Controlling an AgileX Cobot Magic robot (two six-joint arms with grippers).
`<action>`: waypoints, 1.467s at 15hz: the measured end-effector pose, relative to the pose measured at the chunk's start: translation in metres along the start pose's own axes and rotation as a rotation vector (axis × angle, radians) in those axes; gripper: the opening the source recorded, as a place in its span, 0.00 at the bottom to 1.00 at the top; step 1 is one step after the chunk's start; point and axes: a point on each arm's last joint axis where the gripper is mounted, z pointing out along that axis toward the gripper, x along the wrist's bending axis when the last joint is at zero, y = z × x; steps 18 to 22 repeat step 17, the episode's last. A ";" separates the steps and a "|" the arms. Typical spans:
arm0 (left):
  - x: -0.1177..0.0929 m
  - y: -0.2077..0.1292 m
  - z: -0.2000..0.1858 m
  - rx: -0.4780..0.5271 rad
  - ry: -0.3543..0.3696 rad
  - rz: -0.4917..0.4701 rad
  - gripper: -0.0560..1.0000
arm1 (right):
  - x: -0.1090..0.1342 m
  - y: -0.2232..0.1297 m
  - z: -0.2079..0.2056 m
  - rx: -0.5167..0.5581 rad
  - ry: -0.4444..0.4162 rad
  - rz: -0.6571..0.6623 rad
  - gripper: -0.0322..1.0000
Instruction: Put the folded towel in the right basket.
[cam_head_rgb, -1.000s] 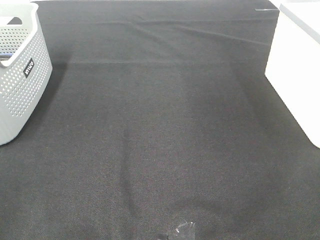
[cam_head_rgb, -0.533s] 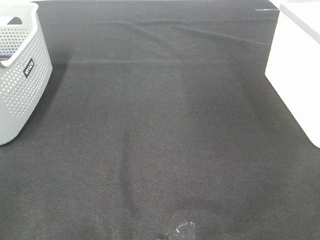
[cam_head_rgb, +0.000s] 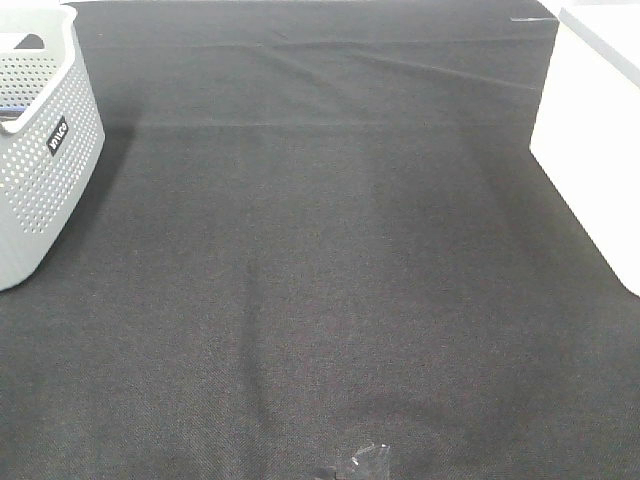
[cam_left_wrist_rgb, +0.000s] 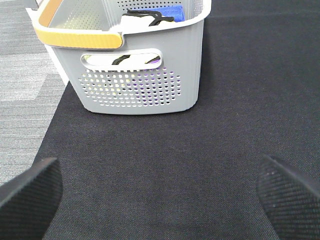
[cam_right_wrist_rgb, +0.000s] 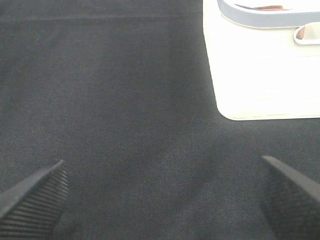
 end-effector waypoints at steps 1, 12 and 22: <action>0.000 0.000 0.000 0.000 0.000 0.000 0.98 | 0.000 0.000 0.000 0.000 -0.001 0.000 0.98; 0.000 0.000 0.000 0.000 0.000 0.000 0.98 | -0.001 0.000 0.000 0.001 -0.016 -0.009 0.98; 0.000 0.000 0.000 0.000 0.000 0.000 0.98 | -0.001 0.000 0.000 0.001 -0.016 -0.009 0.98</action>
